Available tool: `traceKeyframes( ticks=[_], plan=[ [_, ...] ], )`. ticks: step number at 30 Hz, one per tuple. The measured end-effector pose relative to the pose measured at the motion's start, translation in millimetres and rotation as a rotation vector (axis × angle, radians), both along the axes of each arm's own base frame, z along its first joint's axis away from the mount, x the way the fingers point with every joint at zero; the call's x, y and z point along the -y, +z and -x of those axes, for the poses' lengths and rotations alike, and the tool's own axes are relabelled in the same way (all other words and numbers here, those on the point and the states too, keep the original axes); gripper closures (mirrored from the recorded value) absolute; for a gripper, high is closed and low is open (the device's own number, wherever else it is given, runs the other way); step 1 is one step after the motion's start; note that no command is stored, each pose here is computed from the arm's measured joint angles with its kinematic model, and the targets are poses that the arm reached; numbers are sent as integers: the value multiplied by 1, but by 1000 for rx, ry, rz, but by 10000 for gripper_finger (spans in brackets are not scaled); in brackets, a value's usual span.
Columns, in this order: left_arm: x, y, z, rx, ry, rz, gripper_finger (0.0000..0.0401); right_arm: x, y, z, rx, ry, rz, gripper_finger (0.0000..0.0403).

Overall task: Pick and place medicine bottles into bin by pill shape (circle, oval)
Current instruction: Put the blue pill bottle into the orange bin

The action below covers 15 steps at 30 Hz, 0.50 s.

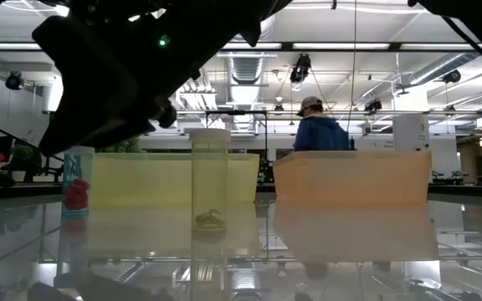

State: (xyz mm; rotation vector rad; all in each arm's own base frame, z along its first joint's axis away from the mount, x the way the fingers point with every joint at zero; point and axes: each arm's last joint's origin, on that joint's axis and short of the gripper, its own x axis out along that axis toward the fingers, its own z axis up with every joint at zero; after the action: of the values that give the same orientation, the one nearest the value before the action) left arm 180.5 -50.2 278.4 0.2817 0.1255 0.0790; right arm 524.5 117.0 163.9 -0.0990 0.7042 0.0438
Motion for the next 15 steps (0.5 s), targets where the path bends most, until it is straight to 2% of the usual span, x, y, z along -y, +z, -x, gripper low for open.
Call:
traceKeyframes(
  ticks=[6,15],
  plan=[
    [0,0,0,0,0,0,251,1,-1,-1,-10,-10,-8,171],
    [0,0,0,0,0,0,251,1,-3,0,-22,-24,-21,254]
  ],
)
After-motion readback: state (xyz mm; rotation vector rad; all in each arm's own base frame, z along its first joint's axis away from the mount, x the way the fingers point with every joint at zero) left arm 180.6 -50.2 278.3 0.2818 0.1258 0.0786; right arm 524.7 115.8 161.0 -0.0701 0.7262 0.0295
